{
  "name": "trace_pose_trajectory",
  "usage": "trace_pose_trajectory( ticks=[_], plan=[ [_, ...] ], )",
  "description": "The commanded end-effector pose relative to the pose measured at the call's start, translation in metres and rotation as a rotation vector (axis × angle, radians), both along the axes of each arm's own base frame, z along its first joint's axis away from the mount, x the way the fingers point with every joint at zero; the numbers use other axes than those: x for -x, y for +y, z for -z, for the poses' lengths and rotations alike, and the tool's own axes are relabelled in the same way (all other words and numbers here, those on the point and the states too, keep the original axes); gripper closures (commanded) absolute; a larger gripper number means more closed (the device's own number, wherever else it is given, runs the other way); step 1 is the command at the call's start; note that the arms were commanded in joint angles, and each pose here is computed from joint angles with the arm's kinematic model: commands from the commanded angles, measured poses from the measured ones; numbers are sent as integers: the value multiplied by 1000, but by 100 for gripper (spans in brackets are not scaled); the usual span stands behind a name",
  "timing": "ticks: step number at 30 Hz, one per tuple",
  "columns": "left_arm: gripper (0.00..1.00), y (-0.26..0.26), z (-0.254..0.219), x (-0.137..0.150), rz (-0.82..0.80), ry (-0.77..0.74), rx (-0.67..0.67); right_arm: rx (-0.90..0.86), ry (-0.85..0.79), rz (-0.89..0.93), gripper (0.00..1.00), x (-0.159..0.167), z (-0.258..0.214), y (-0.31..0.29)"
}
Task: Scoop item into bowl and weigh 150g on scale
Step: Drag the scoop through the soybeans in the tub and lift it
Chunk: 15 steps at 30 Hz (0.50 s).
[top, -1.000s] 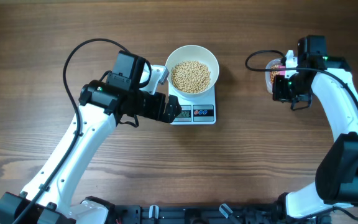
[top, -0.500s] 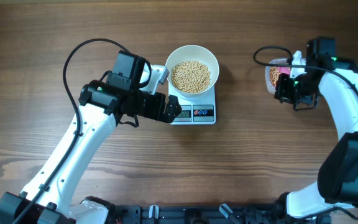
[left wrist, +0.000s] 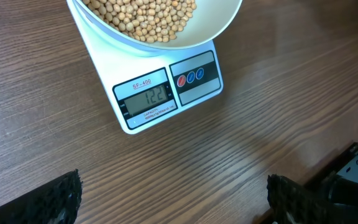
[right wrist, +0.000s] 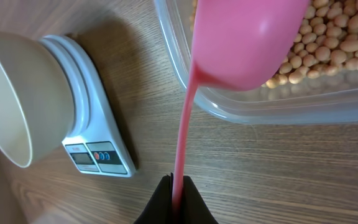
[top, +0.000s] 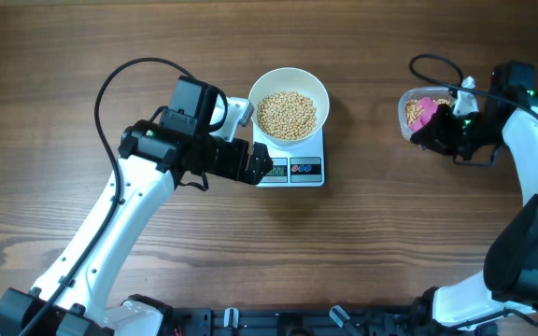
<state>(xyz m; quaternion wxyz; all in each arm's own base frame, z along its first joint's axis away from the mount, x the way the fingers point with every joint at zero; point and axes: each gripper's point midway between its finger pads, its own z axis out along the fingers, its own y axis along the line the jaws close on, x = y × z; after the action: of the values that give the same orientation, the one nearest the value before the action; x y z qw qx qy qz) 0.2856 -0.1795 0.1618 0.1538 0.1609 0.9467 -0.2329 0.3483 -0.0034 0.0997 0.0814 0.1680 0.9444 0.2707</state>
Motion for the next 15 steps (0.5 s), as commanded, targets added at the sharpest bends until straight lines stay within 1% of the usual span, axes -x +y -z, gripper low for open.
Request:
trace_pose_trajectory(
  ticks=[1,8,12,15],
  plan=[
    [0,-2,-1,-1,16,-7,6,-129,-14,-2,96,-2,-9,15],
    [0,-2,-1,-1,16,-7,5,-157,-10,64,96,-1,-11,-1],
    [0,-2,-1,-1,17,-7,6,-217,-39,88,96,-1,-19,-9],
    [0,-2,-1,-1,16,-7,6,-215,-47,107,95,4,-19,-25]
  ],
)
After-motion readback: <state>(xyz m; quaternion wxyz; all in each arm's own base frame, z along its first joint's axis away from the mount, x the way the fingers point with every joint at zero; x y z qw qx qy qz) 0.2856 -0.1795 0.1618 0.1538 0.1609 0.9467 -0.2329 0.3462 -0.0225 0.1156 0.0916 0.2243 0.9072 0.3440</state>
